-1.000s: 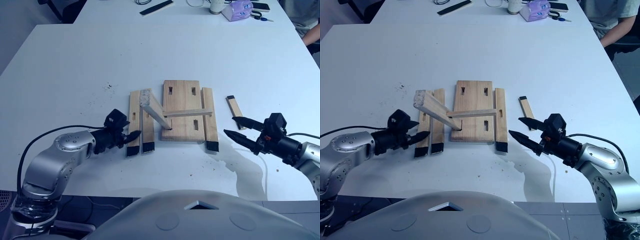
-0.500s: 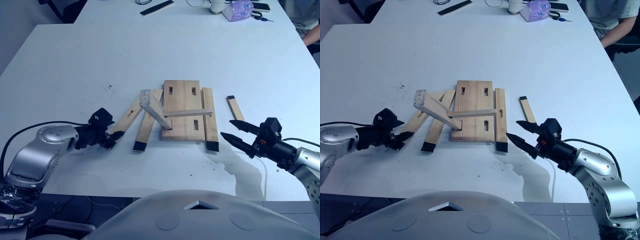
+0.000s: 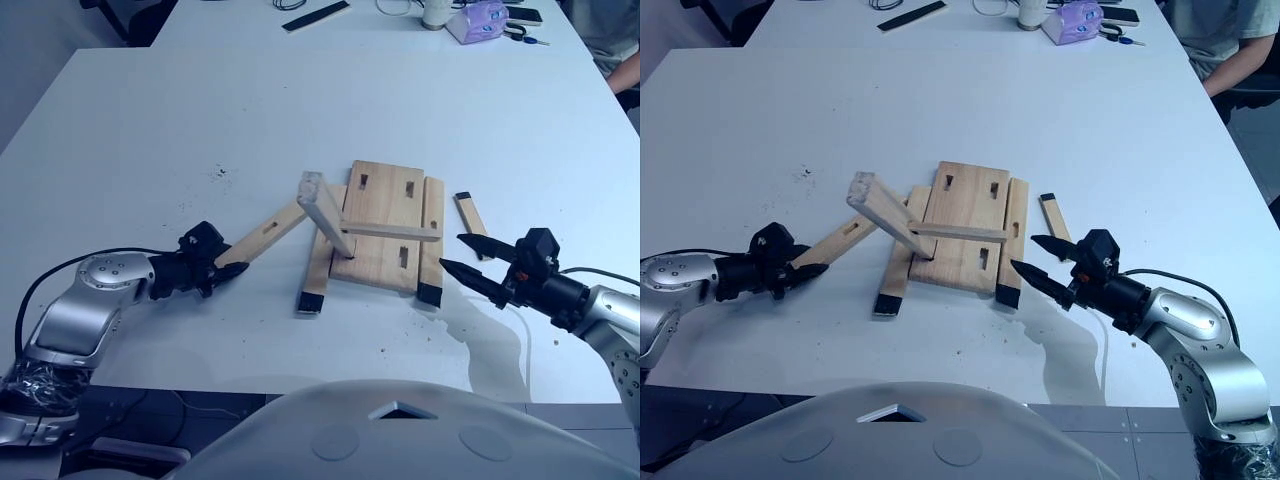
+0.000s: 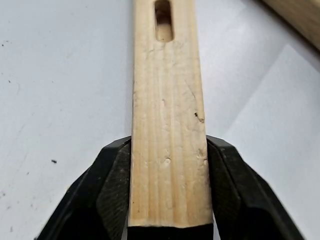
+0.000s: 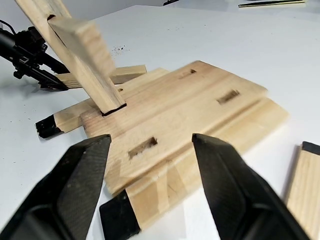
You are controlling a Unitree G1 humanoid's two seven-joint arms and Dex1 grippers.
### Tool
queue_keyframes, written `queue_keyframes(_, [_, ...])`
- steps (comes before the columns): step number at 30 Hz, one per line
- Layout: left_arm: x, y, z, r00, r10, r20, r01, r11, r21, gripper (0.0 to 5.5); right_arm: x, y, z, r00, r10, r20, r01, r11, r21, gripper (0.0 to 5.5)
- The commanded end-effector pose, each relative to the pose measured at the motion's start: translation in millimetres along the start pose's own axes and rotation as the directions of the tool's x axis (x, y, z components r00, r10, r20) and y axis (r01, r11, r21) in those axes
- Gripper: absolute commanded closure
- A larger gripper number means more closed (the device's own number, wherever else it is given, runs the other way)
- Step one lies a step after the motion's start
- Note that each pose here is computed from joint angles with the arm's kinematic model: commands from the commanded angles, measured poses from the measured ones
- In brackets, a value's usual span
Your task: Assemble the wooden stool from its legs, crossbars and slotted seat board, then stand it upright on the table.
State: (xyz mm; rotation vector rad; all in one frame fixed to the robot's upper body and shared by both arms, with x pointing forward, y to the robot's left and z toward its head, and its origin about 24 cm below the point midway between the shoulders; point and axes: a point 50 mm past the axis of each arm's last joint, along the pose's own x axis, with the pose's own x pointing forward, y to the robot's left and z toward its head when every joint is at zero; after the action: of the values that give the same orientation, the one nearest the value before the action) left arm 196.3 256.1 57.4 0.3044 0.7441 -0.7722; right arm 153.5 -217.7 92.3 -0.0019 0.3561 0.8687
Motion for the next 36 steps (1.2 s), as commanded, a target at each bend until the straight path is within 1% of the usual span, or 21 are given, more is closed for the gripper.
queue_keyframes(1, [9, 1, -7, 1.000, 0.001, -0.005, -0.002, 0.997, -0.072, 3.47, -3, -2, 2, 1.000, -0.011, -0.012, 0.011, 1.000, -0.017, 2.52])
queue_keyframes(4, [9, 6, 0, 0.997, 0.044, 0.059, -0.039, 0.995, -0.089, 3.47, -2, -6, 4, 1.000, -0.006, -0.007, 0.006, 1.000, -0.025, 2.52])
queue_keyframes(6, [8, 15, 13, 0.985, 0.107, 0.133, -0.095, 0.991, -0.093, 3.47, -3, -9, 8, 1.000, -0.019, 0.012, 0.019, 0.999, -0.029, 2.52])
queue_keyframes(8, [5, 26, 37, 0.946, 0.184, 0.266, -0.165, 0.982, -0.094, 3.47, -7, -16, 15, 0.998, -0.048, 0.049, 0.049, 0.998, -0.032, 2.52])
queue_keyframes(9, [1, 26, 53, 0.915, 0.182, 0.361, -0.167, 0.983, -0.072, 3.47, -10, -21, 19, 0.995, -0.068, 0.066, 0.071, 0.997, -0.040, 2.52])
queue_keyframes(12, [-17, 25, 102, 0.770, 0.152, 0.620, -0.146, 0.987, -0.062, 3.47, -21, -38, 45, 0.984, -0.100, 0.146, 0.112, 0.991, -0.077, 2.52])
queue_keyframes(14, [-35, 15, 132, 0.659, 0.059, 0.750, -0.086, 0.996, -0.003, 3.47, -26, -46, 69, 0.971, -0.085, 0.224, 0.107, 0.990, -0.090, 2.52])
queue_keyframes(15, [-47, 9, 148, 0.587, 0.013, 0.809, -0.046, 0.999, 0.018, 3.47, -27, -48, 83, 0.961, -0.065, 0.268, 0.095, 0.990, -0.101, 2.52])
queue_keyframes(17, [-71, -5, 175, 0.450, -0.122, 0.885, 0.057, 0.992, 0.108, 3.47, -27, -45, 113, 0.932, 0.010, 0.363, 0.041, 0.990, -0.132, 2.52])
queue_keyframes(18, [-82, -13, 185, 0.395, -0.199, 0.897, 0.104, 0.980, 0.171, 3.47, -25, -41, 126, 0.912, 0.056, 0.406, 0.006, 0.989, -0.150, 2.52])
queue_keyframes(20, [-96, -31, 194, 0.335, -0.351, 0.874, 0.182, 0.935, 0.305, 3.47, -21, -31, 147, 0.876, 0.146, 0.461, -0.065, 0.980, -0.187, 2.52])
queue_keyframes(23, [-99, -57, 197, 0.307, -0.554, 0.774, 0.320, 0.826, 0.464, 3.47, -9, -9, 169, 0.820, 0.308, 0.482, -0.209, 0.946, -0.249, 2.52])
queue_keyframes(25, [-94, -71, 195, 0.308, -0.639, 0.705, 0.407, 0.758, 0.510, 3.47, -5, 9, 180, 0.750, 0.448, 0.487, -0.350, 0.893, -0.282, 2.21])
queue_keyframes(27, [-88, -78, 192, 0.321, -0.682, 0.657, 0.450, 0.721, 0.527, 3.47, -4, 21, 188, 0.698, 0.537, 0.474, -0.445, 0.843, -0.302, 1.84])
queue_keyframes(29, [-86, -80, 190, 0.331, -0.701, 0.631, 0.466, 0.703, 0.537, 3.47, 0, 26, 192, 0.685, 0.583, 0.437, -0.492, 0.813, -0.312, 1.62])
queue_keyframes(34, [-81, -83, 188, 0.349, -0.723, 0.596, 0.482, 0.684, 0.547, 3.47, 5, 33, 197, 0.648, 0.645, 0.405, -0.557, 0.764, -0.326, 1.62])
queue_keyframes(36, [-75, -82, 185, 0.385, -0.716, 0.583, 0.473, 0.695, 0.541, 3.47, 6, 36, 199, 0.631, 0.664, 0.402, -0.574, 0.748, -0.334, 1.62])
